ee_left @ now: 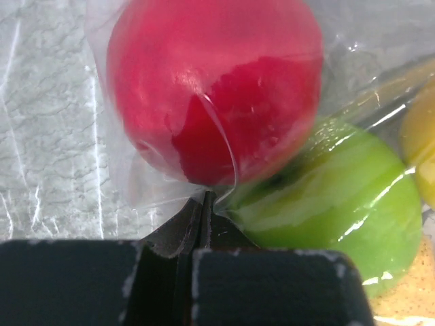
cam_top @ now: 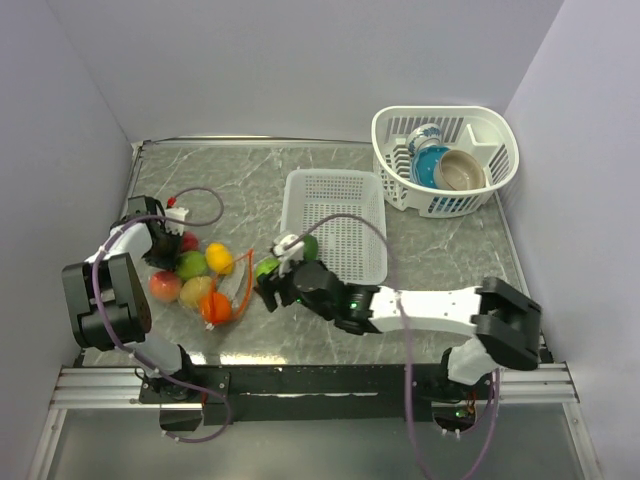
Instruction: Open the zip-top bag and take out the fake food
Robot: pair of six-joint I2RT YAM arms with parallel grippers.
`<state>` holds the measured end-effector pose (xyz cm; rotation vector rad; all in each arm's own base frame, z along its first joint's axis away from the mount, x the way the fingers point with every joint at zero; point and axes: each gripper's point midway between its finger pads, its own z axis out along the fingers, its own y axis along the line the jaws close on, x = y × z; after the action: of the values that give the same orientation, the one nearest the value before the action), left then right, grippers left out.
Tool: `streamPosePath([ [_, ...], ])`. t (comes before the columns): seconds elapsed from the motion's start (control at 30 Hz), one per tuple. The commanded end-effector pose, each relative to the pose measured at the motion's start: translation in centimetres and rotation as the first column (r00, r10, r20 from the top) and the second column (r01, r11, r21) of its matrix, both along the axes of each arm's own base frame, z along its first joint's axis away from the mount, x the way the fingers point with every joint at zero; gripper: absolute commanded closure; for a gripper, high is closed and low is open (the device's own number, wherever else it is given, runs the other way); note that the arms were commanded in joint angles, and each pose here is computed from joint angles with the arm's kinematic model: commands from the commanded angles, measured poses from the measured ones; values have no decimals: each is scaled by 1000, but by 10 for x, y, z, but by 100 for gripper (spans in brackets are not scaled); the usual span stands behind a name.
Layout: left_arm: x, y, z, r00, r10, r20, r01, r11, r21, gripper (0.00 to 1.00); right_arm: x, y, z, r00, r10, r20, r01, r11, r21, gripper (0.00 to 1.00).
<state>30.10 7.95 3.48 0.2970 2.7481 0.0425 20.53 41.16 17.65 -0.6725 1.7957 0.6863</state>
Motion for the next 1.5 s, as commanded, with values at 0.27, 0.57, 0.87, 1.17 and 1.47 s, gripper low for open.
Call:
streamPosePath([
  [0.27,16,-21,61,998,-37,-49,37,999,15,99,131,-129,-15,773,-635,-1,625,761,-177,3],
  [0.57,17,-36,101,997,-60,46,61,998,-4,99,109,-104,10,829,-548,109,559,817,-143,0],
  [0.87,1,-15,28,999,-11,-42,15,994,107,99,11,-28,23,979,-160,130,169,984,-59,4],
  [1.17,1,-6,2,997,6,-72,5,988,154,99,-34,20,-45,995,96,-4,-96,994,-61,11],
  [1.47,2,-10,3,998,-5,-68,15,989,149,99,-28,75,-60,982,188,16,-185,977,-106,10],
])
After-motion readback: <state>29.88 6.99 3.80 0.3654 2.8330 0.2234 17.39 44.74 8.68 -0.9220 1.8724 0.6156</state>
